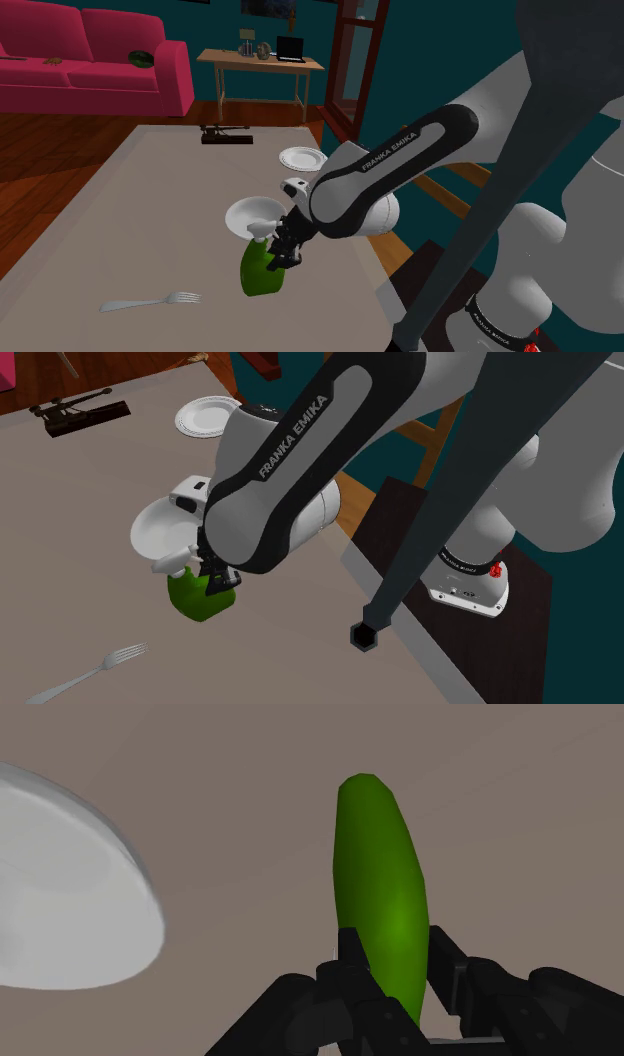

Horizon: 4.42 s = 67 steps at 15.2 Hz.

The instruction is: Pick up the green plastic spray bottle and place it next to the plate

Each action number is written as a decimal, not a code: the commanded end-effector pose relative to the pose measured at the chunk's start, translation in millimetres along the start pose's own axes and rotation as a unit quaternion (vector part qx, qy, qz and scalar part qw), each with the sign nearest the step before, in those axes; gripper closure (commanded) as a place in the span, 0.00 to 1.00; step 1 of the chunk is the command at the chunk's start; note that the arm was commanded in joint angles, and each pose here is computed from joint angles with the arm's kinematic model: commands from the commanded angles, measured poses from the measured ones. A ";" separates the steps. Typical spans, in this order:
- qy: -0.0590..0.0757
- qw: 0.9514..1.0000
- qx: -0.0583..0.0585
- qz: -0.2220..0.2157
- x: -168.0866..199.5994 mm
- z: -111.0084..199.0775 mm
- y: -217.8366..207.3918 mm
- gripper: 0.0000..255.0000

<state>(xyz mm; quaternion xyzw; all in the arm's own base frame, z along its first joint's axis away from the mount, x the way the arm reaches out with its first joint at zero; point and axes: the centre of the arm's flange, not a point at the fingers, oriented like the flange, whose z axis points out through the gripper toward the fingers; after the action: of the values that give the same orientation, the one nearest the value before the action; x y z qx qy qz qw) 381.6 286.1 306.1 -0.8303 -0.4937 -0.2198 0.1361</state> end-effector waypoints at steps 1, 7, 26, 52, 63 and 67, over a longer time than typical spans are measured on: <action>0.000 1.000 0.000 0.000 -0.1 0.3 -0.4 1.00; 0.000 1.000 0.000 0.000 13.1 -22.6 -0.8 1.00; 0.000 1.000 0.000 0.000 63.2 -109.6 -1.7 1.00; 0.000 1.000 0.000 0.000 131.8 -228.5 -2.9 1.00; 0.000 1.000 0.000 0.000 155.4 -274.1 9.6 1.00; 0.000 1.000 0.000 0.000 147.5 -279.4 61.6 1.00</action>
<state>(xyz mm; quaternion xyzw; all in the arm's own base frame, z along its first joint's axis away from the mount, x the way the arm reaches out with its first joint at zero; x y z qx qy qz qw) 425.3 254.4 621.6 -0.8305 -0.4935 -0.2194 0.1364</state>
